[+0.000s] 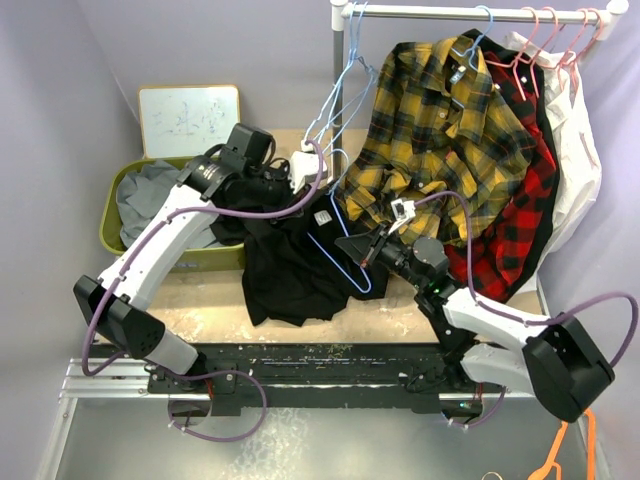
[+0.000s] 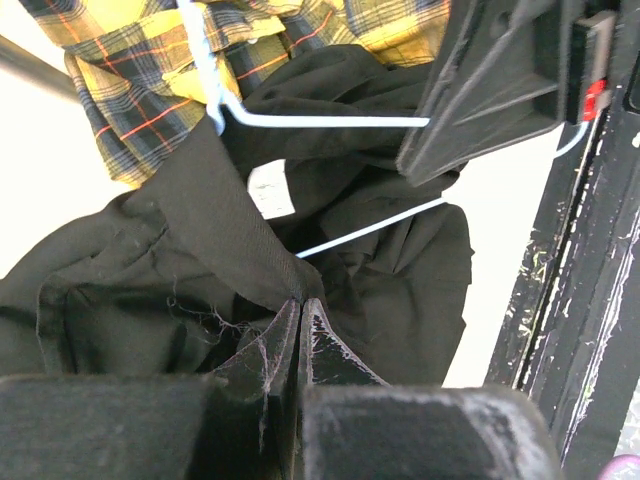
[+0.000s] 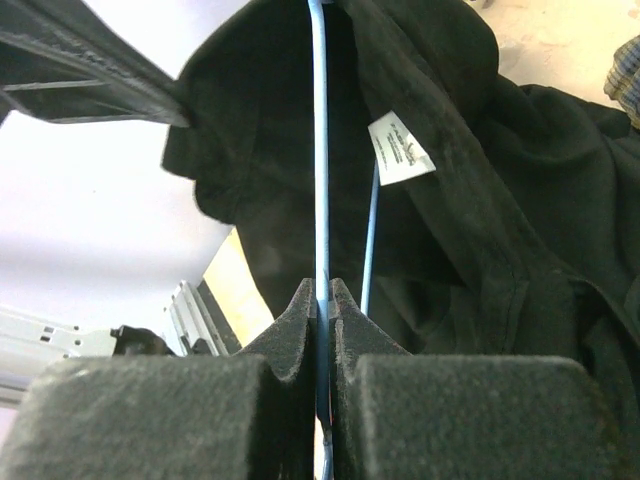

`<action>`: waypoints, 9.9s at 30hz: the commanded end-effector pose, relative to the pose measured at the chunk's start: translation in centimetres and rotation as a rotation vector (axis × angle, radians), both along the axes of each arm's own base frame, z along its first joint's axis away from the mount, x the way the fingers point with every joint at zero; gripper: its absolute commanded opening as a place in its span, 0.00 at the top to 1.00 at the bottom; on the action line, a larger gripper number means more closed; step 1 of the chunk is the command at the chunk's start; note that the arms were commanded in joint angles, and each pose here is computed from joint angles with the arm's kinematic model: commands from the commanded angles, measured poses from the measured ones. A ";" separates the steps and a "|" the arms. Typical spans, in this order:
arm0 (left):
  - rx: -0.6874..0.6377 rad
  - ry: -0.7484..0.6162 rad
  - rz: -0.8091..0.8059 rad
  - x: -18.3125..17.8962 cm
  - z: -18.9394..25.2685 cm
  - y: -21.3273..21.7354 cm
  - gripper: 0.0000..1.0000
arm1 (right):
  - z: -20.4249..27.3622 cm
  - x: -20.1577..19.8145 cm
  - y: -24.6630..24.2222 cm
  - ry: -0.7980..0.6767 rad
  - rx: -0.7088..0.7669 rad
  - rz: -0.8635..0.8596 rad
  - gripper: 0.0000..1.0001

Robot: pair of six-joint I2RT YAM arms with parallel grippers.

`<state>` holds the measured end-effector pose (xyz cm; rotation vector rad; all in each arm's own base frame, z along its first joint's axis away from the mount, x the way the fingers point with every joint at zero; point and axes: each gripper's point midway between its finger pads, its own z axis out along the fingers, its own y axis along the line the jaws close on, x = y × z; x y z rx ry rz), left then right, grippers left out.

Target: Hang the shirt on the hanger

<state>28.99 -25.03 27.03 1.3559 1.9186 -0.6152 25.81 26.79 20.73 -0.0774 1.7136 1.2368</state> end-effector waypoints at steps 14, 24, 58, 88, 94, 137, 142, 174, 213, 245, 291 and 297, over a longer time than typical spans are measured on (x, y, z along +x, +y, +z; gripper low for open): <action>-0.128 0.118 -0.138 -2.1 -1.5 -0.3 0.01 | 0.8 2.0 1.3 -0.113 0.066 -0.009 1.00; -0.225 -0.121 -0.233 5.1 2.3 1.2 0.01 | -0.7 2.0 1.8 -0.109 0.031 0.021 1.00; -0.184 -0.141 -0.592 8.2 -4.3 -1.5 0.54 | -1.5 2.5 2.6 -0.112 -0.015 0.050 1.00; -0.234 -0.077 -0.703 4.5 -4.3 -3.7 1.00 | -0.4 2.6 2.4 -0.145 -0.015 0.037 1.00; -0.283 -0.161 -0.686 3.5 -0.5 -3.7 1.00 | 1.3 2.3 1.7 -0.179 -0.010 0.017 1.00; -0.058 -0.182 -0.648 -2.5 5.6 -3.5 1.00 | 9.0 -0.1 0.8 -0.326 0.015 0.055 0.97; 0.031 -0.208 -0.548 -1.5 5.4 -2.0 1.00 | 9.3 -0.1 -0.2 -0.327 -0.027 0.011 0.43; 0.032 -0.326 -0.132 1.5 11.3 1.5 1.00 | 0.6 -5.5 -5.6 -0.091 -0.056 -0.071 0.29; 0.022 -0.284 -0.071 1.6 10.4 2.6 1.00 | -1.2 -0.5 -2.2 -0.117 -0.046 -0.092 0.32; 0.111 -0.370 -0.108 0.6 11.9 4.7 1.00 | -0.5 2.9 -5.2 -0.094 -0.032 -0.199 1.00; -0.040 -0.262 -0.099 1.7 8.0 1.4 1.00 | 15.3 -2.0 6.8 -0.306 0.073 0.251 1.00; -0.042 -0.256 -0.127 1.3 7.5 1.5 1.00 | 13.6 -2.6 4.7 -0.405 -0.030 0.180 0.04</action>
